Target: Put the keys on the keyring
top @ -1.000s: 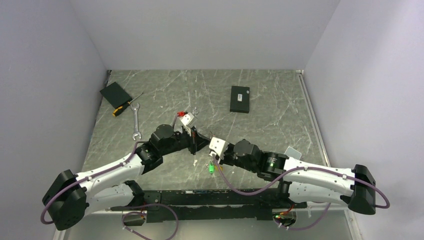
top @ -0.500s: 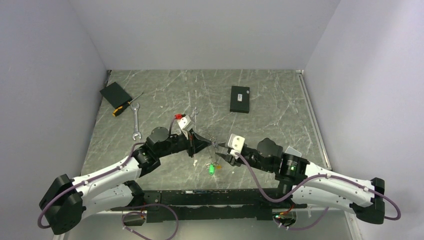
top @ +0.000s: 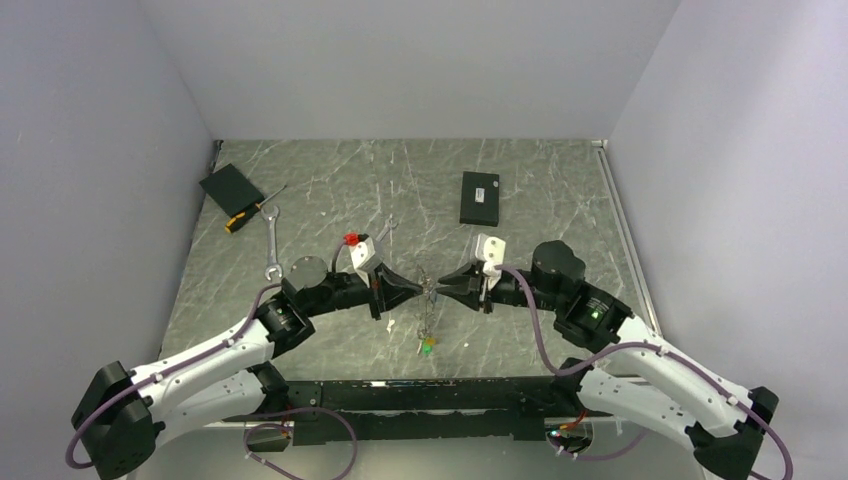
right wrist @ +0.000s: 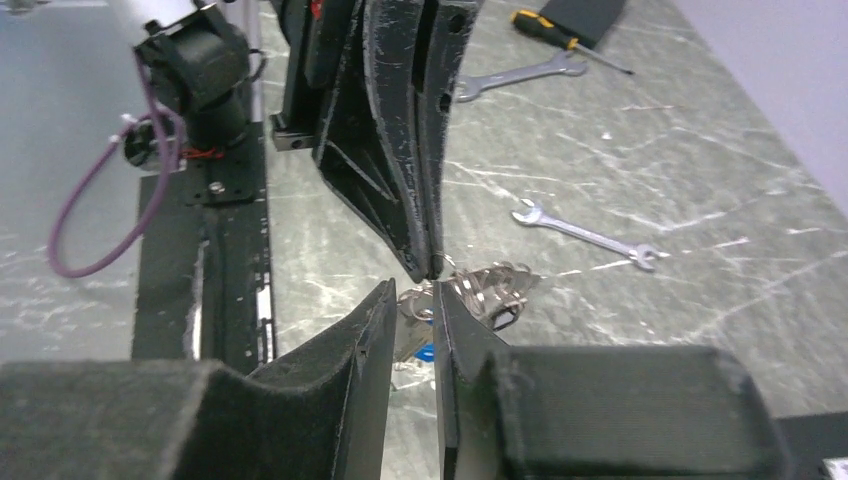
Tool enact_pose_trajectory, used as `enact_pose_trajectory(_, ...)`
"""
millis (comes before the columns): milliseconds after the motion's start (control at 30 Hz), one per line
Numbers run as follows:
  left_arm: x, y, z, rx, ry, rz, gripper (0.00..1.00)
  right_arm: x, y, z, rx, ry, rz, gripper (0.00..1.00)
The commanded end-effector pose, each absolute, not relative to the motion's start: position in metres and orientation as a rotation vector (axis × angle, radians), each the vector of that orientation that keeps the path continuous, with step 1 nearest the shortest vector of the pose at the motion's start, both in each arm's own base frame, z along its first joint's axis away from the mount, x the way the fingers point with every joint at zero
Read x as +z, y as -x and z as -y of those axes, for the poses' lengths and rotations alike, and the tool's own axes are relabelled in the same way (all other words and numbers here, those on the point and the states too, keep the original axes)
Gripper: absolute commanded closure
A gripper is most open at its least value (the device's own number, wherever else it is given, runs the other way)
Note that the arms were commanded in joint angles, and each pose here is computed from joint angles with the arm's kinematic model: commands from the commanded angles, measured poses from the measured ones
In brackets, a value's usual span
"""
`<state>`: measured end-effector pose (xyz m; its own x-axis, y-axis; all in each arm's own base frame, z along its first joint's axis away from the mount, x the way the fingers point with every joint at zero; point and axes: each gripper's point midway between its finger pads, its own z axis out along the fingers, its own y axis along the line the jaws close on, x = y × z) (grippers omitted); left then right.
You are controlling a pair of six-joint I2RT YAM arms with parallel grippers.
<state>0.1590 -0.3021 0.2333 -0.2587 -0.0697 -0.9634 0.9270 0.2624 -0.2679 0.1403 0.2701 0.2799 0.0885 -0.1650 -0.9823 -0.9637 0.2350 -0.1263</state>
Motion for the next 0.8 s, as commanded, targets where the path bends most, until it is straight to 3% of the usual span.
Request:
enact_pose_trajectory(0, 0.264, -0.153, 0.303, -1.210, -0.898, -1.339, 1.00, 0.297, -0.119, -0.281, 1.023, 1.273, -1.275, 0.78)
enact_pose_trajectory(767, 0.269, -0.133, 0.306, -1.289, -0.987, -1.276, 1.00, 0.274, -0.138, -0.291, 0.965, 1.289, -1.338, 0.74)
